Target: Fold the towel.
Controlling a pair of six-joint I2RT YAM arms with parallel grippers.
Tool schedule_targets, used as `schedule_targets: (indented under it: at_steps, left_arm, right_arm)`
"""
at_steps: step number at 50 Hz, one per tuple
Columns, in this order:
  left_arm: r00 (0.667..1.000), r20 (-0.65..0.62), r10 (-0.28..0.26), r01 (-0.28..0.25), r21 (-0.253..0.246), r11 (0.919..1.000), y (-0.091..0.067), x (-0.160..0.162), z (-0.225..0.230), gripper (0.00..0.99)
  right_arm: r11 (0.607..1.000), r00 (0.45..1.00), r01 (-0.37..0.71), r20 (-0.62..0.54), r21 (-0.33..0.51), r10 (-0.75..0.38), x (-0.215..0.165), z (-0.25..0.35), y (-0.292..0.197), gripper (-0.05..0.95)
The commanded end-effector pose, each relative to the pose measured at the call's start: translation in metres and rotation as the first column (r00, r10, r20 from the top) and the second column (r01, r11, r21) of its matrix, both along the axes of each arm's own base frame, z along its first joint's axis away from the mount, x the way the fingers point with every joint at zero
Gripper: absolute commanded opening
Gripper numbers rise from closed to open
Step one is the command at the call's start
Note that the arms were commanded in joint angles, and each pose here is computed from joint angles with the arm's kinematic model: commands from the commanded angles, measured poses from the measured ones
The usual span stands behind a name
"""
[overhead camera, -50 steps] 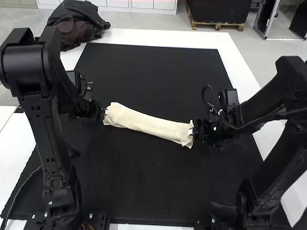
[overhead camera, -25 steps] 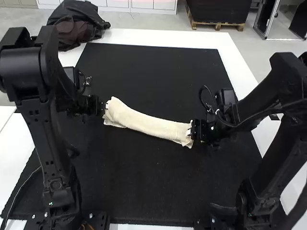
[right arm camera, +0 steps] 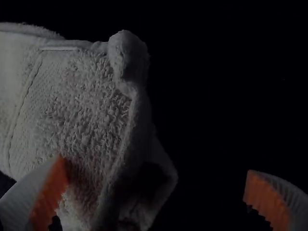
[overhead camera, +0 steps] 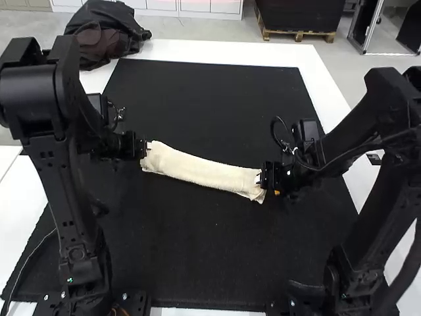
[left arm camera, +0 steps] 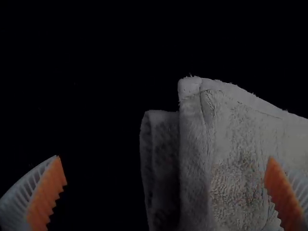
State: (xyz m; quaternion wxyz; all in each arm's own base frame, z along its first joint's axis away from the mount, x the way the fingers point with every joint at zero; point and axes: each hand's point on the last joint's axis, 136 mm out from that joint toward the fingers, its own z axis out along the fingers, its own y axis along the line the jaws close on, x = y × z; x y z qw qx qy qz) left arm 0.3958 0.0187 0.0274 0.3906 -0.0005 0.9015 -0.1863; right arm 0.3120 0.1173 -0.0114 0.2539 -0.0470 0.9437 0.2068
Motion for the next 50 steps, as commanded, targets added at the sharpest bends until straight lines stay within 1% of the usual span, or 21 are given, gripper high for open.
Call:
schedule_targets:
  at_steps: [1, 13, 16, 21, 25, 27, 29, 38, 41, 50]
  left_arm:
    - [0.999, 0.035, 0.011, -0.01, -0.022, 0.9997, 0.003, 0.003, 0.015, 0.961]
    - [0.994, 0.086, 0.068, -0.064, -0.044, 0.997, 0.016, 0.01, 0.036, 0.961]
    - [0.993, 0.097, 0.069, -0.065, -0.043, 0.997, 0.016, 0.012, 0.039, 0.961]
    - [0.992, 0.098, 0.074, -0.07, -0.046, 0.9965, 0.017, 0.013, 0.039, 0.961]
    - [0.992, 0.099, 0.076, -0.072, -0.046, 0.9963, 0.017, 0.013, 0.04, 0.961]
    - [0.992, 0.1, 0.076, -0.072, -0.046, 0.9963, 0.017, 0.013, 0.04, 0.961]
    - [0.992, 0.1, 0.076, -0.072, -0.046, 0.9963, 0.017, 0.013, 0.04, 0.961]
    - [0.991, 0.11, 0.08, -0.075, -0.048, 0.9961, 0.017, 0.015, 0.042, 0.961]
    - [0.989, 0.116, 0.088, -0.082, -0.05, 0.9954, 0.019, 0.016, 0.044, 0.961]
    - [0.988, 0.126, 0.088, -0.083, -0.048, 0.9954, 0.02, 0.018, 0.048, 0.961]
  right_arm:
    - [0.989, 0.992, -0.122, -0.004, 0.079, 0.122, 0.003, -0.008, 0.042, 0.9]
    - [0.989, 0.992, -0.122, -0.007, 0.081, 0.123, 0.007, -0.009, 0.045, 0.9]
    - [0.988, 0.991, -0.132, -0.003, 0.084, 0.133, 0.008, -0.009, 0.048, 0.89]
    - [0.986, 0.99, -0.142, 0.003, 0.086, 0.143, 0.01, -0.007, 0.052, 0.81]
    - [0.986, 0.989, -0.147, -0.01, 0.082, 0.148, 0.01, -0.004, 0.053, 0.81]
    - [0.985, 0.987, -0.157, -0.024, 0.076, 0.159, 0.008, -0.004, 0.052, 0.83]
    - [0.985, 0.988, -0.155, -0.014, 0.073, 0.157, 0.01, 0.002, 0.05, 0.9]
    - [0.987, 0.99, -0.138, 0.04, 0.086, 0.135, 0.017, 0.025, 0.046, 0.9]
    - [0.986, 0.99, -0.14, 0.037, 0.087, 0.137, 0.015, 0.027, 0.047, 0.9]
    - [0.987, 0.99, -0.14, 0.033, 0.082, 0.138, 0.015, 0.031, 0.046, 0.9]
